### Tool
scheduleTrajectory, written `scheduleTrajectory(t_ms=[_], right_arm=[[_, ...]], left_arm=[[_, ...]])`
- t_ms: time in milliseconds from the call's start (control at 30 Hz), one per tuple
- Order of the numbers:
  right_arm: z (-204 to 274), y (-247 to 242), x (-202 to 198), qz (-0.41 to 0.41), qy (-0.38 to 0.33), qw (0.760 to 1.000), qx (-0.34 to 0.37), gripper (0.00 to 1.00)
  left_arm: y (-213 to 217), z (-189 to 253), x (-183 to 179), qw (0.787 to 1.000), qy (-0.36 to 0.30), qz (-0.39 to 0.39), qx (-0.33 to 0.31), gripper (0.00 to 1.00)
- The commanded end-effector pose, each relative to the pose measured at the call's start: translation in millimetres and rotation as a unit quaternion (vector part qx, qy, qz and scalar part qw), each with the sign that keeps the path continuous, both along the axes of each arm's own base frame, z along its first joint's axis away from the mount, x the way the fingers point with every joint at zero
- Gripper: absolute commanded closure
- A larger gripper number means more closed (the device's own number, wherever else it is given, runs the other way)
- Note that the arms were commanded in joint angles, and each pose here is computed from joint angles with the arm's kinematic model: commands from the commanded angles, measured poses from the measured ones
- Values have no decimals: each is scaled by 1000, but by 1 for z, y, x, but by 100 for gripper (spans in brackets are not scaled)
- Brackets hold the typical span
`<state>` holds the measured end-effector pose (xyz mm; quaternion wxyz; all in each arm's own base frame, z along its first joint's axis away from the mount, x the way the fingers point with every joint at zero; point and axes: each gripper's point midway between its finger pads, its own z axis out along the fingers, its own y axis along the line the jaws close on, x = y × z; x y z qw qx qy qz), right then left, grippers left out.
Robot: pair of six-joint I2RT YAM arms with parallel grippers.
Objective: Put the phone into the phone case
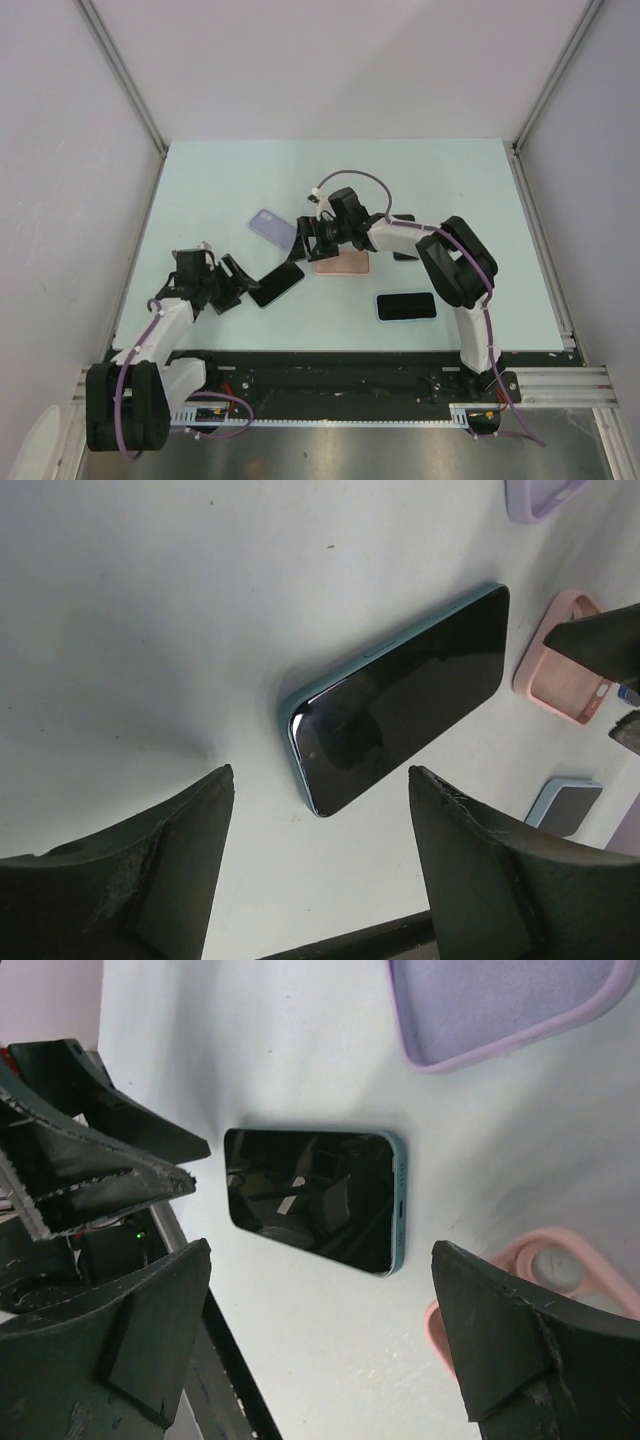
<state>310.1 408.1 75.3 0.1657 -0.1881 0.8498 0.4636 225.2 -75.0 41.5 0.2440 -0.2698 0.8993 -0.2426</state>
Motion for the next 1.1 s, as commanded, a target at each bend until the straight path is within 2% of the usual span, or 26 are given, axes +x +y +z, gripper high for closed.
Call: scheduleTrajectory(t_ms=[0,133,267,467,800,900,1067], right_arm=[[10,21,14,13,-17,1000,19,5],[1,32,24,12,-24,1000,10,5],[-16,32,25,11,-5,999,-31,5],[-37,23,16,15,23,997,-70,6],[-48,14,-14,39,63,994,-85,11],[-49,19,-26,48,77,992,-84,12],[-46,22,-28,47,99,993,-53,13]], left_arm=[[-5,-4,2,1000,3,3,-23,25],[-10,-10,0,999,9,3,-41,26],[-13,-15,-1,999,15,1,-49,27],[-17,-18,7,998,6,8,-69,27],[-22,-24,16,997,-2,10,-83,28],[-29,-17,23,994,-29,9,-105,29],[-39,9,36,992,-82,-15,-94,31]])
